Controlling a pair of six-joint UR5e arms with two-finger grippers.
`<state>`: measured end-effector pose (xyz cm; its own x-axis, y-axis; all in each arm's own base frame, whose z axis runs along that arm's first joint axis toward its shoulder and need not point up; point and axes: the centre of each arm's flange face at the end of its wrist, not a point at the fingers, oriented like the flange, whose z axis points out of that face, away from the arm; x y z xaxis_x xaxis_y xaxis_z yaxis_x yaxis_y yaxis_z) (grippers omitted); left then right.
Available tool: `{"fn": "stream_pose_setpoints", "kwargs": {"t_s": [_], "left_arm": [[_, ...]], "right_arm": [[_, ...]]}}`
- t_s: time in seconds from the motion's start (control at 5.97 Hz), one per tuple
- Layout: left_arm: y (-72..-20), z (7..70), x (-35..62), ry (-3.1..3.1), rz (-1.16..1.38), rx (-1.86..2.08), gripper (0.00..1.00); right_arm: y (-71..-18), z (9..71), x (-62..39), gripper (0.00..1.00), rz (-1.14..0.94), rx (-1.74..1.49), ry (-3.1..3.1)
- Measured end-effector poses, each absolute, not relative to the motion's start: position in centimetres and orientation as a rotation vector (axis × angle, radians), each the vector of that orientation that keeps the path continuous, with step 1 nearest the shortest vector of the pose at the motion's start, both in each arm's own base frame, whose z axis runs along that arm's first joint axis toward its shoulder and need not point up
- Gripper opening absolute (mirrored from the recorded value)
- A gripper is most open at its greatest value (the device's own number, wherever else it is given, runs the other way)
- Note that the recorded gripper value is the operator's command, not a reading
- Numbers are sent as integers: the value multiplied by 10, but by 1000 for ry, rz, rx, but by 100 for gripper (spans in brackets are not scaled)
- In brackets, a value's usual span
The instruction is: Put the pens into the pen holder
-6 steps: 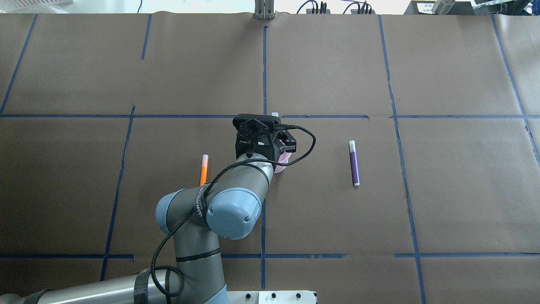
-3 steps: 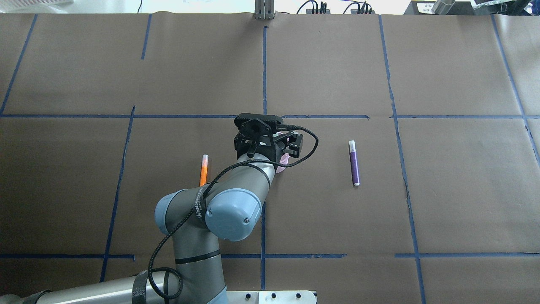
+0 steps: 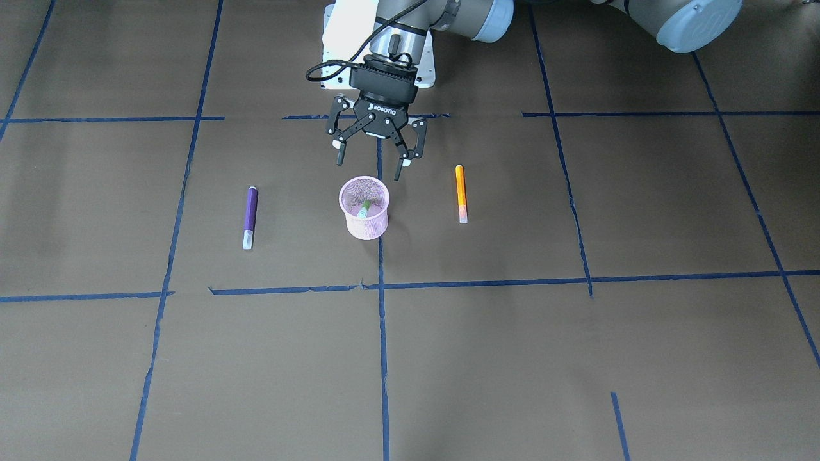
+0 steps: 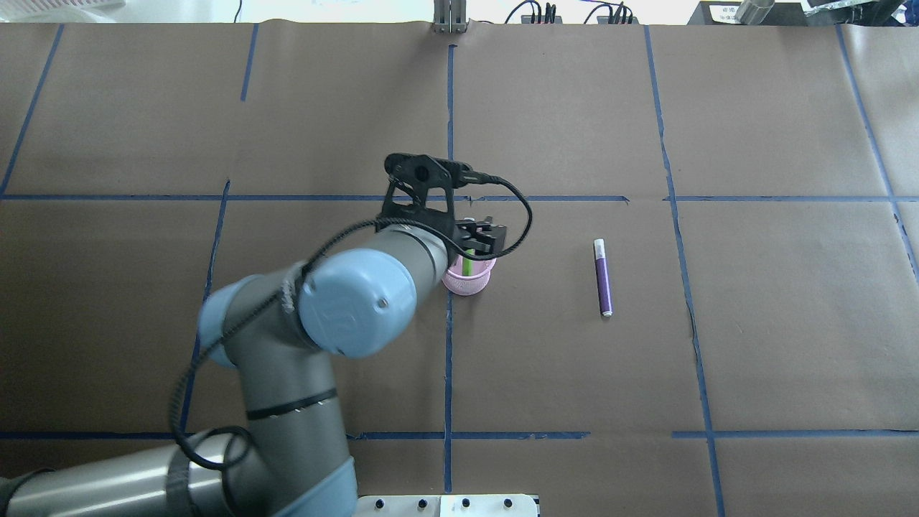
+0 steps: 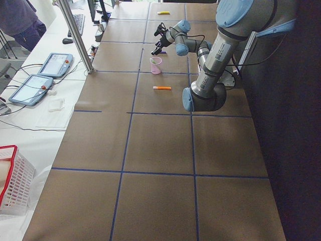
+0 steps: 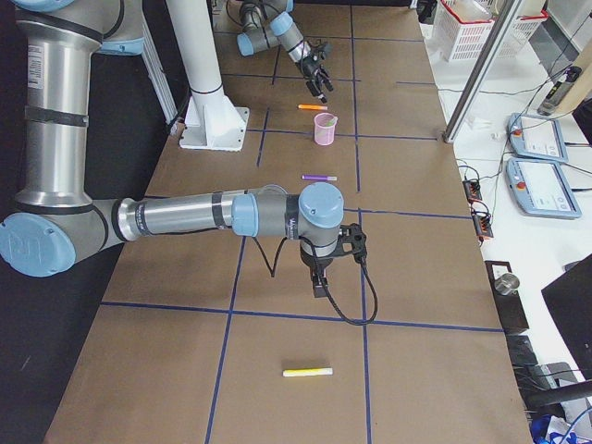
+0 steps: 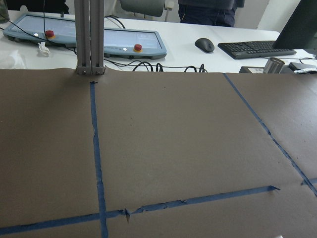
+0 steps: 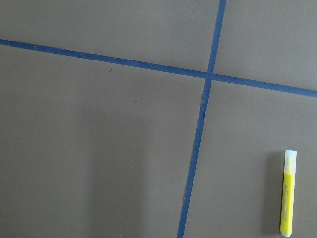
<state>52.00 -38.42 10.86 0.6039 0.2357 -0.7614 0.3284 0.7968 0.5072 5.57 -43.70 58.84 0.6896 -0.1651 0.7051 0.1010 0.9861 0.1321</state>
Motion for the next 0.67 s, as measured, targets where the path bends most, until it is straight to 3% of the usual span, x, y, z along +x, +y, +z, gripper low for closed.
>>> {"fn": "stream_pose_setpoints", "kwargs": {"t_s": [0.67], "left_arm": [[-417, 201, 402, 755, 191, 159, 100]], "right_arm": [[-432, 596, 54, 99, -147, 68, -780]]}}
